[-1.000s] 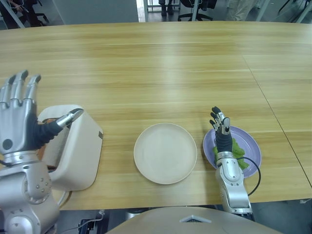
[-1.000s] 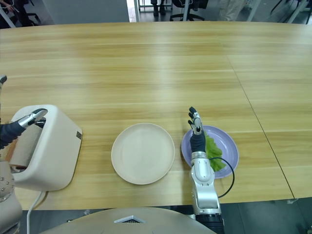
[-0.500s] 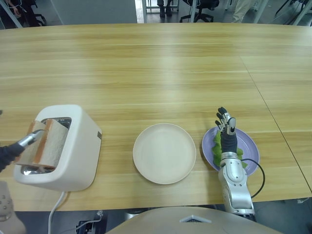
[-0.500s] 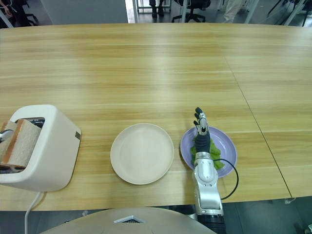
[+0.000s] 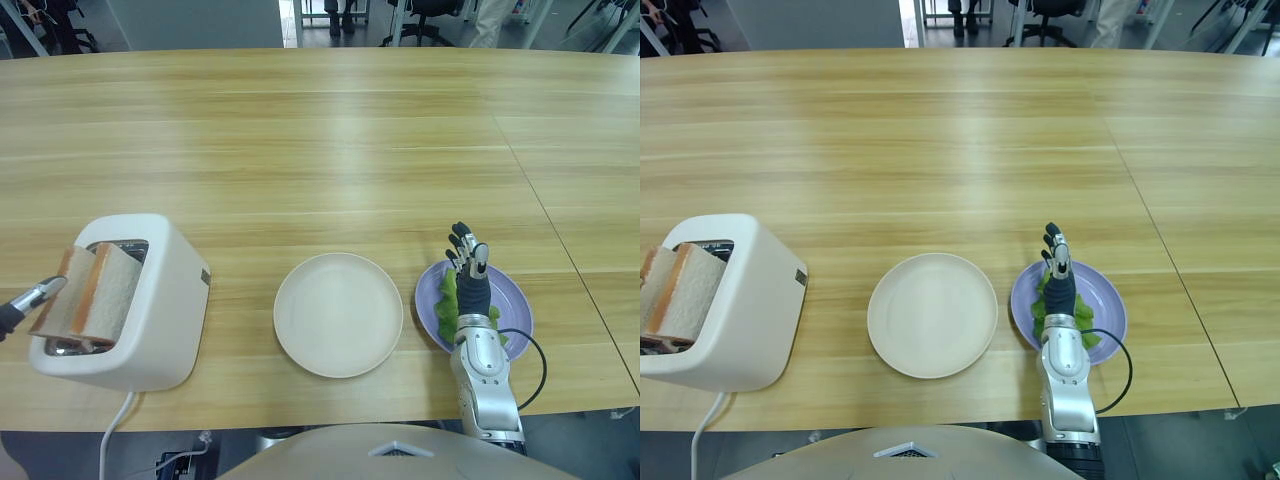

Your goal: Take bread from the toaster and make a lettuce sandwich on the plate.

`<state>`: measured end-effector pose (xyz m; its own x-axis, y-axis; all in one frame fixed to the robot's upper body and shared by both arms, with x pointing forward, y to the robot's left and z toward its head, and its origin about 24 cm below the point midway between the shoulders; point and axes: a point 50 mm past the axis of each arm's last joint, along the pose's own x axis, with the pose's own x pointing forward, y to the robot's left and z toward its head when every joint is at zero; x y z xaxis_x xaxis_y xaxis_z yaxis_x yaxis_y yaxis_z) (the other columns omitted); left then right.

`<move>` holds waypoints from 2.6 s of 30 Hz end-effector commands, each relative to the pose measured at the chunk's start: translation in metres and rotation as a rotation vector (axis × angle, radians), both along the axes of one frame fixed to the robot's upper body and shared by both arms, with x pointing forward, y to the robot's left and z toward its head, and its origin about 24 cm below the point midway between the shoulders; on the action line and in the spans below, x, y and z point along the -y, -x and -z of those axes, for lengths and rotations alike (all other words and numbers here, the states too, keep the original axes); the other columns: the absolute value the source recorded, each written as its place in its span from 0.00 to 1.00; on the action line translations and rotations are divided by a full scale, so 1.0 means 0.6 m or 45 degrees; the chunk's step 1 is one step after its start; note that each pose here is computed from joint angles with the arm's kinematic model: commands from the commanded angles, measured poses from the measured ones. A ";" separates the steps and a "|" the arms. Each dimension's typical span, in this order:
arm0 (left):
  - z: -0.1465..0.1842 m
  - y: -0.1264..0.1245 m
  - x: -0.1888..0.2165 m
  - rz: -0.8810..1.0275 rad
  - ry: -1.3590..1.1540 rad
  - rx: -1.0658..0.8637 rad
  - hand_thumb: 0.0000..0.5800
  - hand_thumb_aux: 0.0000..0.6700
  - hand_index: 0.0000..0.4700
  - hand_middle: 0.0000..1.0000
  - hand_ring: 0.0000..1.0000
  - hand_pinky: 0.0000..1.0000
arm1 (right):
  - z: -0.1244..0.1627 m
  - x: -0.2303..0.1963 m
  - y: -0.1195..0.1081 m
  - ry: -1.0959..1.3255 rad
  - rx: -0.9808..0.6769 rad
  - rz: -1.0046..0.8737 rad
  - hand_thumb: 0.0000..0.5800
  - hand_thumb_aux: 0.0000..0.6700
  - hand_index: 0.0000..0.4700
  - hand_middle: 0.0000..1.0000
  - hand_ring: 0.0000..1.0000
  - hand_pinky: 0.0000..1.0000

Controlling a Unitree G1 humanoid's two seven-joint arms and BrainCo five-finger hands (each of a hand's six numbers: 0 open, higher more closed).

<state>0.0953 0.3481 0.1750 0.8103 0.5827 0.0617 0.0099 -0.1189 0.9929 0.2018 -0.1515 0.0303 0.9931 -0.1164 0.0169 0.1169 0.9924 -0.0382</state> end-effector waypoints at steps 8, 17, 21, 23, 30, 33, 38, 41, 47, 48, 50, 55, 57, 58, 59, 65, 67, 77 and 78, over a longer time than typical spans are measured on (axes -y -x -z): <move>0.040 0.003 0.009 0.030 0.100 -0.159 0.00 0.00 0.00 0.00 0.00 0.00 | -0.004 0.008 0.002 -0.005 0.002 0.020 0.00 0.00 0.00 0.00 0.00 0.00; 0.039 0.004 0.004 0.004 0.132 -0.136 0.00 0.00 0.00 0.00 0.00 0.00 | -0.004 0.013 0.004 -0.006 0.001 0.032 0.00 0.00 0.00 0.00 0.00 0.00; 0.040 0.010 -0.010 -0.040 0.138 -0.136 0.05 0.02 0.02 0.00 0.00 0.00 | -0.003 0.013 0.004 -0.006 0.000 0.031 0.00 0.00 0.00 0.00 0.00 0.00; 0.043 0.013 -0.019 -0.069 0.140 -0.143 0.11 0.05 0.05 0.00 0.00 0.00 | -0.003 0.013 0.004 -0.006 0.002 0.033 0.00 0.00 0.00 0.00 0.00 0.00; 0.054 0.012 -0.016 -0.064 0.149 -0.191 0.84 0.60 0.58 0.00 0.00 0.00 | -0.004 0.016 0.004 -0.009 0.010 0.041 0.00 0.00 0.00 0.00 0.00 0.00; 0.057 0.011 -0.015 -0.062 0.164 -0.198 0.80 0.55 0.54 0.00 0.00 0.00 | -0.005 0.016 0.005 -0.010 0.010 0.044 0.00 0.00 0.00 0.00 0.00 0.00; 0.060 0.008 -0.010 -0.035 0.227 -0.173 0.96 0.80 0.78 0.00 0.00 0.00 | -0.004 0.016 0.004 -0.011 0.010 0.043 0.00 0.00 0.00 0.00 0.00 0.00; 0.058 0.003 -0.002 -0.003 0.266 -0.140 1.00 1.00 0.98 0.00 0.00 0.00 | -0.003 0.015 0.004 -0.010 0.006 0.040 0.00 0.00 0.00 0.00 0.00 0.00; 0.045 -0.003 0.006 0.031 0.283 -0.054 0.86 0.62 0.61 0.00 0.00 0.00 | -0.001 0.013 0.003 -0.006 -0.001 0.029 0.00 0.00 0.00 0.00 0.00 0.00; 0.043 -0.003 0.006 0.032 0.284 -0.045 0.87 0.64 0.62 0.00 0.00 0.00 | -0.001 0.013 0.003 -0.005 -0.003 0.027 0.00 0.00 0.00 0.00 0.00 0.00; 0.038 -0.005 0.009 0.045 0.287 -0.017 0.88 0.66 0.64 0.00 0.00 0.00 | 0.000 0.011 0.002 -0.003 -0.006 0.022 0.00 0.00 0.00 0.00 0.00 0.00; 0.021 -0.010 0.017 0.078 0.280 0.049 0.93 0.74 0.73 0.00 0.00 0.00 | 0.001 0.010 0.002 0.002 -0.011 0.020 0.00 0.00 0.00 0.00 0.00 0.00; 0.015 -0.010 0.019 0.085 0.270 0.077 0.96 0.80 0.78 0.00 0.00 0.00 | 0.001 0.009 0.002 0.003 -0.012 0.017 0.00 0.00 0.00 0.00 0.00 0.00; 0.011 -0.010 0.021 0.086 0.258 0.088 0.97 0.82 0.81 0.00 0.00 0.00 | 0.001 0.008 0.001 0.004 -0.013 0.016 0.00 0.00 0.00 0.00 0.00 0.00; 0.005 -0.010 0.021 0.084 0.243 0.116 0.97 0.82 0.81 0.00 0.00 0.00 | 0.002 0.008 0.001 0.004 -0.014 0.015 0.00 0.00 0.00 0.00 0.00 0.00; -0.022 -0.013 0.021 0.088 0.169 0.221 1.00 1.00 0.98 0.10 0.10 0.10 | 0.002 0.008 0.001 0.003 -0.015 0.013 0.00 0.00 0.00 0.00 0.00 0.00; -0.025 -0.014 0.022 0.093 0.180 0.247 1.00 1.00 0.98 0.32 0.32 0.32 | 0.003 0.008 0.000 0.004 -0.015 0.012 0.00 0.00 0.00 0.00 0.00 0.00; -0.053 -0.018 0.025 0.135 0.201 0.392 1.00 1.00 0.98 1.00 1.00 1.00 | 0.001 0.005 -0.002 0.003 -0.014 0.005 0.00 0.00 0.00 0.00 0.00 0.00; -0.056 -0.020 0.027 0.150 0.198 0.407 1.00 1.00 0.98 1.00 1.00 1.00 | 0.002 0.005 -0.002 0.003 -0.014 0.005 0.00 0.00 0.00 0.00 0.00 0.00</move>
<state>0.1070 0.3351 0.2008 0.8244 0.5281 0.2036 -0.2736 0.0570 0.9601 0.2028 -0.1550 0.0332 0.9919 -0.1235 0.0295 0.1245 0.9917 -0.0321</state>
